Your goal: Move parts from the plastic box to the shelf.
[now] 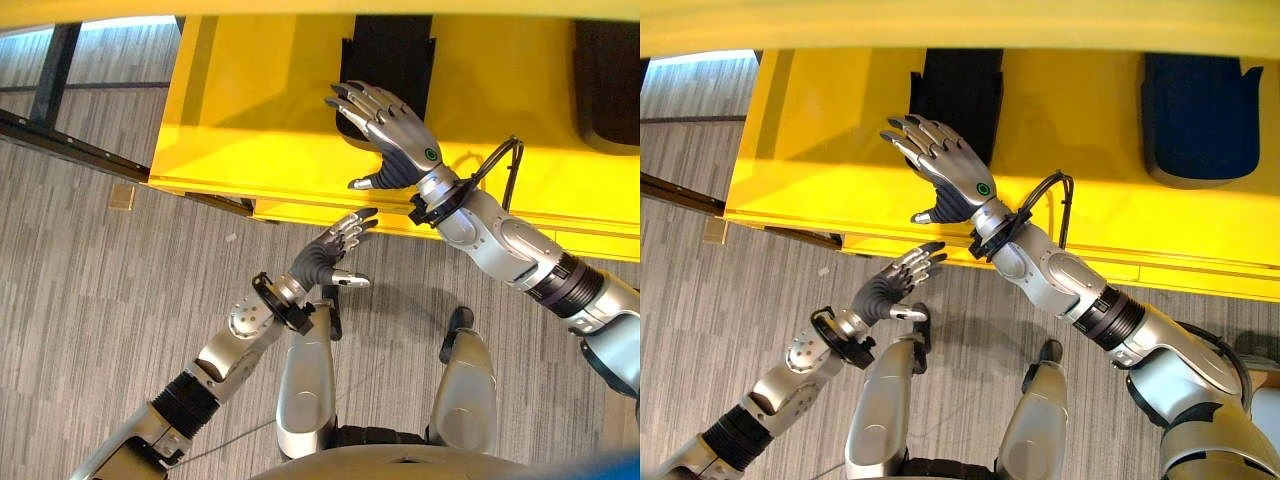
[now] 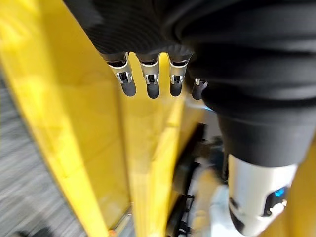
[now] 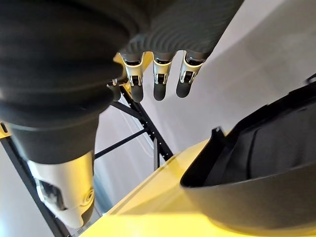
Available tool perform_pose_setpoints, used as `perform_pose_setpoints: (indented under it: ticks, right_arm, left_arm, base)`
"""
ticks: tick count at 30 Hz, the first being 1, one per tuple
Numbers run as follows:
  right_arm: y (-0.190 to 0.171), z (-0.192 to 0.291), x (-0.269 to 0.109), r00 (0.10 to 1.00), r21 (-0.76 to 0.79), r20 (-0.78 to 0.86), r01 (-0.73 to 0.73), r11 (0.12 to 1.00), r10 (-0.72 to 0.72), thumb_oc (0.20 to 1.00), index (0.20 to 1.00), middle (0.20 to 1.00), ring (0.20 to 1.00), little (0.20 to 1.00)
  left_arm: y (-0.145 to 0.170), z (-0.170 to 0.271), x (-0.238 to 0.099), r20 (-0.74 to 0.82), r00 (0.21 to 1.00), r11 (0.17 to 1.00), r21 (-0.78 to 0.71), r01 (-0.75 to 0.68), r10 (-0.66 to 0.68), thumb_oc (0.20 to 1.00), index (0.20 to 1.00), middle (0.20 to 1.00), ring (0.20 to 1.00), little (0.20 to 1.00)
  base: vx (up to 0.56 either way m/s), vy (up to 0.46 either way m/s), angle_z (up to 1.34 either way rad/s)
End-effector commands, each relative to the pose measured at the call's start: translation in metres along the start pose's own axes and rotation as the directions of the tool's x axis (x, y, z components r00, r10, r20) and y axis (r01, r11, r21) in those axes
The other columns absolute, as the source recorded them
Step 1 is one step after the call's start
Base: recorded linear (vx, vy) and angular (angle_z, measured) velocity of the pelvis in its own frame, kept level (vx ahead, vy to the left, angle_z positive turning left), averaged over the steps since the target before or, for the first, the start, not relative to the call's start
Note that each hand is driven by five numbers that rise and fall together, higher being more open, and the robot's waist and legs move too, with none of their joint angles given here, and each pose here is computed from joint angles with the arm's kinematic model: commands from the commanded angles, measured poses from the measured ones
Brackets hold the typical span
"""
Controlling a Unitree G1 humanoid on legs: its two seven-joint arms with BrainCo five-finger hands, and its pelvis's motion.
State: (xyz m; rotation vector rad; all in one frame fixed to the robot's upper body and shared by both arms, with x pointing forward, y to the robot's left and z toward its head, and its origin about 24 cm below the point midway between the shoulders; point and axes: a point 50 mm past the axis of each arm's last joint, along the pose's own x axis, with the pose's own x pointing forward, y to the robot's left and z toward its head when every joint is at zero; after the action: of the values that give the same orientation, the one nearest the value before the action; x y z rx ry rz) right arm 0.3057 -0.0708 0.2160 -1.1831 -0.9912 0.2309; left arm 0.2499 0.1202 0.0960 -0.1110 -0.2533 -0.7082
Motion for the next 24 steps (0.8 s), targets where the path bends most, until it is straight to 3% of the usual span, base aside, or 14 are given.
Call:
perform_pose_setpoints:
  ticks: [1, 4, 17, 22, 24]
  right_arm:
    - [-0.039, 0.016, 0.015, 0.963, -0.036, 0.099, 0.256, 0.966, -0.251, 1.000, 1.000, 1.000, 1.000, 1.000]
    - [-0.045, 0.014, 0.014, 0.939, -0.094, 0.108, 0.337, 0.937, -0.327, 1.000, 1.000, 1.000, 1.000, 1.000]
    - [-0.032, 0.001, 0.034, 0.996, -0.191, -0.032, 0.079, 0.978, -0.086, 1.000, 1.000, 1.000, 1.000, 1.000]
    - [-0.034, -0.003, 0.040, 0.982, -0.138, -0.059, 0.169, 0.976, -0.178, 1.000, 1.000, 1.000, 1.000, 1.000]
    - [-0.037, -0.002, 0.038, 0.963, -0.062, -0.064, 0.259, 0.964, -0.263, 1.000, 1.000, 1.000, 1.000, 1.000]
  left_arm:
    - [-0.010, 0.035, 0.003, 0.221, 0.974, 0.999, -0.027, 0.047, -0.040, 1.000, 1.000, 1.000, 1.000, 1.000]
    - [-0.010, 0.048, 0.004, 0.288, 0.957, 0.998, -0.046, 0.050, -0.034, 1.000, 1.000, 1.000, 1.000, 1.000]
    - [-0.010, 0.048, 0.006, 0.265, 0.962, 0.997, -0.034, 0.072, -0.060, 1.000, 1.000, 1.000, 1.000, 1.000]
    - [-0.008, 0.058, 0.004, 0.349, 0.937, 1.000, 0.000, -0.013, 0.012, 1.000, 1.000, 1.000, 1.000, 1.000]
    - [-0.002, 0.067, 0.001, 0.415, 0.904, 0.992, 0.014, -0.122, 0.105, 1.000, 1.000, 1.000, 1.000, 1.000]
  base:
    - [0.00, 0.000, 0.00]
    - [0.00, 0.021, 0.00]
    - [0.00, -0.006, 0.01]
    - [0.00, -0.004, 0.01]
    - [0.01, -0.019, 0.06]
